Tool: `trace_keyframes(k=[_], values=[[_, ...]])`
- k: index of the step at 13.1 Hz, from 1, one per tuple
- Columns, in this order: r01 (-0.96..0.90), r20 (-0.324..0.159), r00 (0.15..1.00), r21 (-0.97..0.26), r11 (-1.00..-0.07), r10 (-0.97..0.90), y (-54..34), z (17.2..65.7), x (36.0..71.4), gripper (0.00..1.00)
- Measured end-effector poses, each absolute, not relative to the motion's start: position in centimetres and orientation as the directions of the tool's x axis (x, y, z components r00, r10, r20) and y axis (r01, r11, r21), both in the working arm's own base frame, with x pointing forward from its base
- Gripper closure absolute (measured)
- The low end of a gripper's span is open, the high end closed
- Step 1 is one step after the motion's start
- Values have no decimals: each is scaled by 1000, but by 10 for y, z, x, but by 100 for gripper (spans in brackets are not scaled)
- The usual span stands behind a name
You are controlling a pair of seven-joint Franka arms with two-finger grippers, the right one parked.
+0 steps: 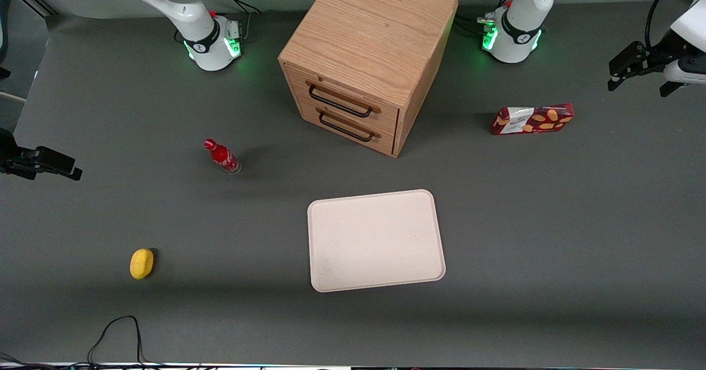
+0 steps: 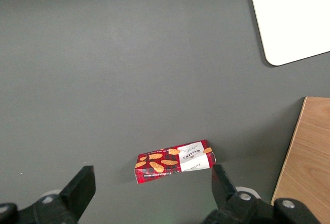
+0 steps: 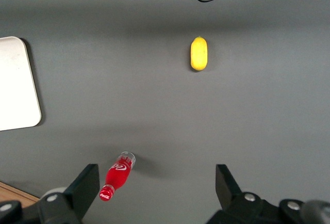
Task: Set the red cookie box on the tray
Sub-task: 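Lower the open left gripper onto the red cookie box and close it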
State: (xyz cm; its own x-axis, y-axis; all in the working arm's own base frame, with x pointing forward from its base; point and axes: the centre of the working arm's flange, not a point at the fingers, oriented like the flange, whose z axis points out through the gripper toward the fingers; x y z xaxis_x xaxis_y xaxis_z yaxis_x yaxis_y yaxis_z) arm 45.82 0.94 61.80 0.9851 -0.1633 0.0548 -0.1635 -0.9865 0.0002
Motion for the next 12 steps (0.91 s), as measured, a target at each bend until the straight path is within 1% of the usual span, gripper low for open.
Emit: trace_keyframes(k=[3,4,6,8,10,12], values=[[-163,53,985,-4,-987,-163,10,618,458,0],[-163,43,986,-8,-987,-163,11,616,458,0],[-174,-24,985,-4,-985,-174,13,606,453,0],[-263,-100,960,13,-965,-263,14,593,449,0],[-387,-150,910,34,-921,-387,22,574,446,0],[-524,-184,827,91,-847,-531,35,549,442,0]])
